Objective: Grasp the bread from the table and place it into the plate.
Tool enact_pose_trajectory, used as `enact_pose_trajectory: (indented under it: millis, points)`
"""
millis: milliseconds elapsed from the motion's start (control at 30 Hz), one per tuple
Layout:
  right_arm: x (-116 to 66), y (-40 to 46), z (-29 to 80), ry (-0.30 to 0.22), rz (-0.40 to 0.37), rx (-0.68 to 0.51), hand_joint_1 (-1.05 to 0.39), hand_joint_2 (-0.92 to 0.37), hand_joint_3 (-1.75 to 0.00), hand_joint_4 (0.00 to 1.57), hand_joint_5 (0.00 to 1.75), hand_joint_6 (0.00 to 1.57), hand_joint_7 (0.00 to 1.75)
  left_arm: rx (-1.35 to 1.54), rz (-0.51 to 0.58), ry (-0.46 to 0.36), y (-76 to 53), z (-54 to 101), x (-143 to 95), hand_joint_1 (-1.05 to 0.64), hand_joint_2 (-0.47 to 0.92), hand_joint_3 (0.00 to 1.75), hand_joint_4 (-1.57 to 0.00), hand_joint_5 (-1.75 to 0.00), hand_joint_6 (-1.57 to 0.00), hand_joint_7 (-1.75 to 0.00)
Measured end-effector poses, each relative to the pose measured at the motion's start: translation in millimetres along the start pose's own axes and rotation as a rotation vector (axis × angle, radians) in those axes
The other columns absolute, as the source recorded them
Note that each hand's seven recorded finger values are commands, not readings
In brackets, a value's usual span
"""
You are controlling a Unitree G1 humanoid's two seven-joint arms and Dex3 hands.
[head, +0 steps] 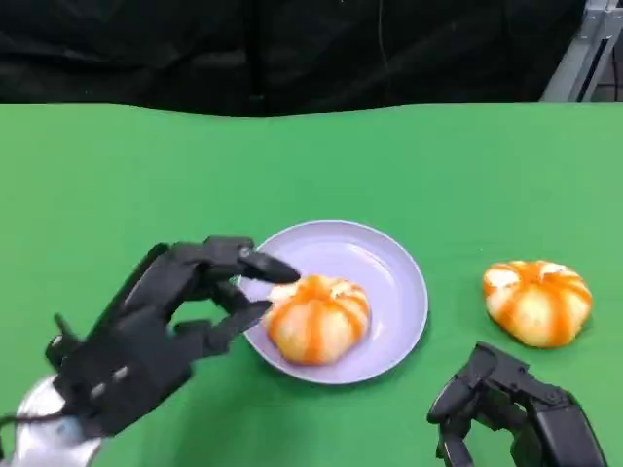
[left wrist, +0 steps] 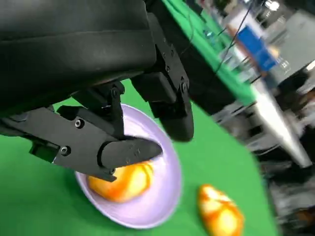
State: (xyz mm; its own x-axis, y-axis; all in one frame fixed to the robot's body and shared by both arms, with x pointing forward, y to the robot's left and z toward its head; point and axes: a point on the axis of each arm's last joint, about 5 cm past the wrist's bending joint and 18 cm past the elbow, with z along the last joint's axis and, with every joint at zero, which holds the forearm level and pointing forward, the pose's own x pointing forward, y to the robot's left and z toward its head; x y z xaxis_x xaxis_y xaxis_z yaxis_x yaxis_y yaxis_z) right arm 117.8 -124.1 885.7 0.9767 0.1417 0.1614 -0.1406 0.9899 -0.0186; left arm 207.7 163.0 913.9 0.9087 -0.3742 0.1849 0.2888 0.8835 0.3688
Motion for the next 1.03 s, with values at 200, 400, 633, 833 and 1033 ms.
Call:
enact_pose_trajectory:
  millis: [200,400,633,833,1033]
  points:
    - [-2.3,0.3,-0.1,0.007,0.003,0.001,-0.08,-0.37,-1.35,0.65,1.70,0.67,1.46,-0.064,0.125,0.027,-4.4,-10.1,-34.5,-0.02,0.33,1.50,-0.84,-1.65,-0.81,-1.43]
    - [-2.9,-0.8,1.0,0.006,0.005,-0.002,-0.08,-0.38,-1.32,0.65,1.70,0.67,1.46,-0.150,0.216,0.089,-8.1,-11.7,-73.6,-0.05,0.36,1.48,-0.82,-1.74,-0.77,-1.56]
    - [-2.9,-4.5,0.8,0.007,0.006,-0.003,-0.08,-0.38,-1.32,0.67,1.69,0.68,1.45,-0.240,0.276,0.106,-18.4,-17.2,-88.5,-0.09,0.34,1.51,-0.86,-1.75,-0.78,-1.65]
    - [-3.3,-6.7,0.6,0.008,-0.003,0.002,-0.10,-0.37,-1.31,0.68,1.69,0.69,1.46,-0.254,0.279,0.101,-19.8,-20.1,-90.0,-0.12,0.32,1.51,-0.86,-1.75,-0.78,-1.65]
    - [-3.2,-6.8,0.5,0.008,-0.004,0.004,-0.09,-0.37,-1.32,0.67,1.68,0.68,1.46,-0.251,0.278,0.095,-19.9,-21.9,-89.3,-0.10,0.31,1.53,-0.85,-1.75,-0.79,-1.63]
